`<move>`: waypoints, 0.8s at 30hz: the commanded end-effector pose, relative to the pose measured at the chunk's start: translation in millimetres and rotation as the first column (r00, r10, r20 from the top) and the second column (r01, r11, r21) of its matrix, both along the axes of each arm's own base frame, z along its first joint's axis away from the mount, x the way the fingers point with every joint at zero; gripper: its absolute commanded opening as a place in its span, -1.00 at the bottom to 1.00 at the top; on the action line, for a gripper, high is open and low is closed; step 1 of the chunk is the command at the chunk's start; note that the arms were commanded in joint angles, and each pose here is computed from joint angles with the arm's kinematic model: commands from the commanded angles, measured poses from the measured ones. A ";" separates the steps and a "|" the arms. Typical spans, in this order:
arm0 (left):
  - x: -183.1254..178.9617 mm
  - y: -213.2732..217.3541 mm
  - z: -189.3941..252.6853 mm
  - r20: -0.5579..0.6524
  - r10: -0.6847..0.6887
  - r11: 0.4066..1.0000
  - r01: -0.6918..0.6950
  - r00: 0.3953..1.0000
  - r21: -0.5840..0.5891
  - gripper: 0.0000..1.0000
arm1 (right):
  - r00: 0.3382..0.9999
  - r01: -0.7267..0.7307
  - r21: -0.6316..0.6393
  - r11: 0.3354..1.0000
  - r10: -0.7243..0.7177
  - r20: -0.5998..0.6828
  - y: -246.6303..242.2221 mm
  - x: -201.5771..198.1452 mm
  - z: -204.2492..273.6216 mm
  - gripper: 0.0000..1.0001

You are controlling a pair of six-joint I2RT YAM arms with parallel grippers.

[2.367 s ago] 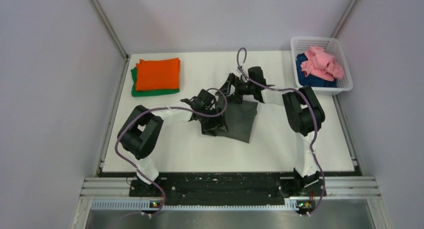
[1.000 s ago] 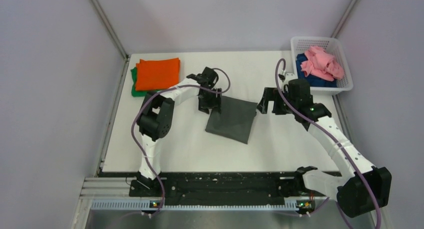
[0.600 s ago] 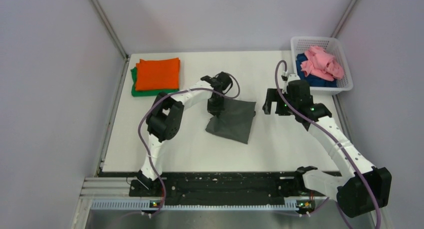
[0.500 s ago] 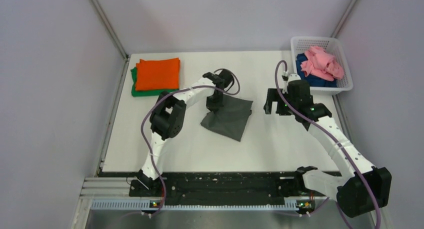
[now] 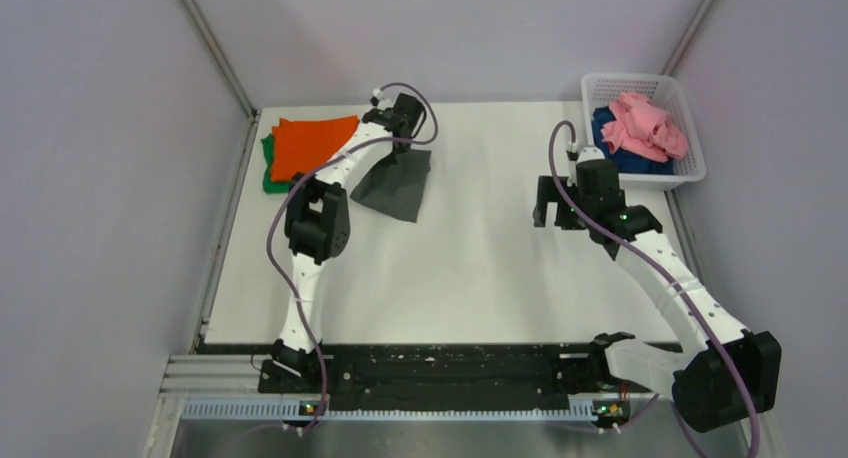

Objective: Fold and stack the t-shirts
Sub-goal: Put the neatly folded tshirt into the corner of the board with the left arm

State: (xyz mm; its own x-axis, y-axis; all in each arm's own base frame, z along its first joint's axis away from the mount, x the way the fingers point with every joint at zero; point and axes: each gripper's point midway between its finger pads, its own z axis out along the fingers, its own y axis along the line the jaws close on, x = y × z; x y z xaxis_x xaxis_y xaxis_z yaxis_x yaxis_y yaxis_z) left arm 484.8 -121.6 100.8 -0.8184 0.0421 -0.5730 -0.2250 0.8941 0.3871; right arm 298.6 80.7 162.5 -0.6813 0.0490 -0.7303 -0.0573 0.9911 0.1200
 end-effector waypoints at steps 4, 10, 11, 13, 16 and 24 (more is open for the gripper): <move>52.0 53.0 115.3 0.269 -0.010 0.986 -0.035 0.963 0.162 -1.00 | 0.996 0.028 -0.001 1.000 -0.027 0.079 -6.1 7.9 22.5 0.97; 61.7 71.1 162.0 0.366 -0.008 0.980 -0.066 0.930 0.189 -1.00 | 0.992 0.055 0.011 0.998 -0.056 0.111 -8.9 9.0 27.4 0.97; 62.9 73.3 168.6 0.377 -0.009 0.979 -0.068 0.926 0.192 -1.00 | 0.991 0.058 0.012 0.998 -0.059 0.116 -9.4 9.1 28.3 0.97; 64.6 77.8 181.2 0.400 -0.010 0.975 -0.081 0.916 0.209 -1.00 | 0.991 0.060 0.010 0.998 -0.060 0.119 -9.9 8.8 28.9 0.97; 65.5 83.4 200.6 0.431 -0.014 0.969 -0.094 0.902 0.227 -1.00 | 0.989 0.068 0.013 0.998 -0.069 0.127 -11.0 9.1 30.8 0.97; 70.4 100.6 204.0 0.455 0.015 0.978 -0.108 0.891 0.179 -1.00 | 0.987 0.089 0.003 0.996 -0.088 0.133 -15.0 9.9 29.9 0.97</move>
